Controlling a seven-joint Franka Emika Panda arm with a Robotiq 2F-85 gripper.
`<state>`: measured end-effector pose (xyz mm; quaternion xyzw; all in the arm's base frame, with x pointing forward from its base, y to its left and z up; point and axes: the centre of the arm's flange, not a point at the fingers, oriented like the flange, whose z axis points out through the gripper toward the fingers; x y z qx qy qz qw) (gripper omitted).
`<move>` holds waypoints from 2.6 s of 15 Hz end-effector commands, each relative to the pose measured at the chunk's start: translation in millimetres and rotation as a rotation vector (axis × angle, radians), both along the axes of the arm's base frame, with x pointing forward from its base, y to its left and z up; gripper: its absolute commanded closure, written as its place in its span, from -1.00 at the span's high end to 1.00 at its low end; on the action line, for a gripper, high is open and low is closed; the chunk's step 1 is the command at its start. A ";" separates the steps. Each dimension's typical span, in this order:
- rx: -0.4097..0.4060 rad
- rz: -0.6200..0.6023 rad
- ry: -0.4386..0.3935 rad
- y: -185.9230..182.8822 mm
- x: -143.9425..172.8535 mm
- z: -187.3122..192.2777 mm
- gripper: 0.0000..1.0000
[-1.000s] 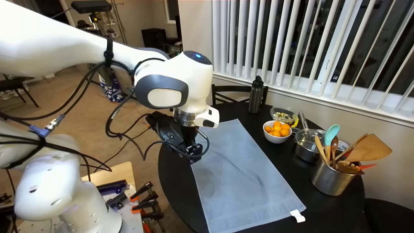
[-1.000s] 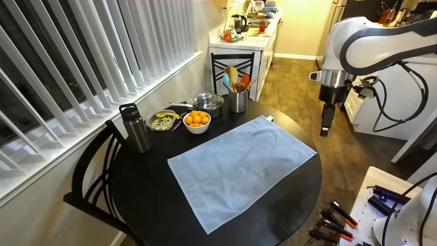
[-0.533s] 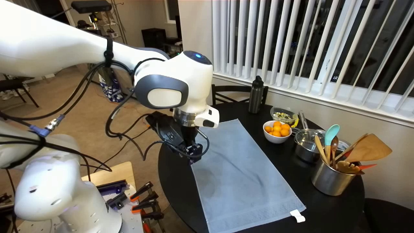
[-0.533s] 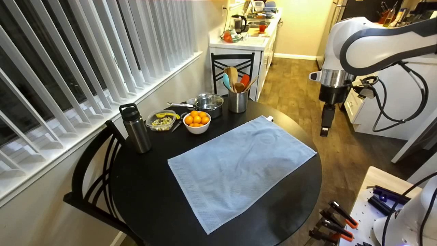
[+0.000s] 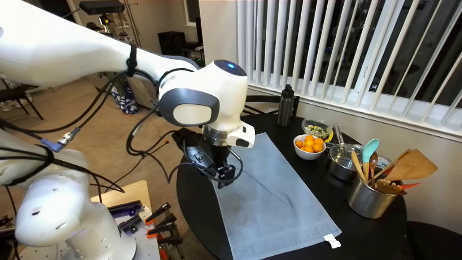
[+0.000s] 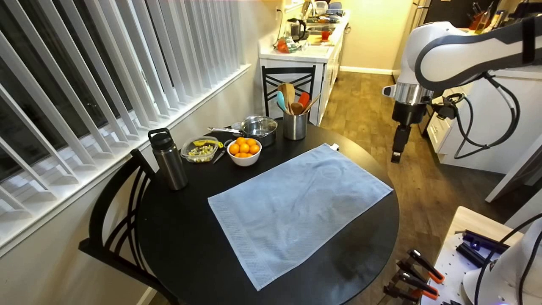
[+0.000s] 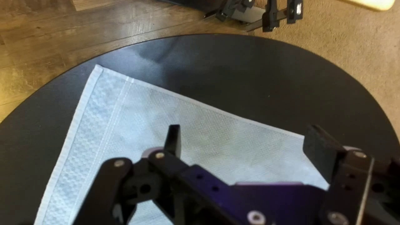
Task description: Fold the towel's length in half
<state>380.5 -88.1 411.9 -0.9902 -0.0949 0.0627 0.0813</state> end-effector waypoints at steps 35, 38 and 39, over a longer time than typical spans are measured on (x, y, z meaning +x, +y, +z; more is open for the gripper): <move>-0.032 -0.492 -0.196 -186.3 205.8 -217.3 1.00; -0.052 -0.520 -0.177 -194.4 209.8 -232.1 1.00; -0.056 -0.527 -0.174 -197.2 211.1 -235.9 1.00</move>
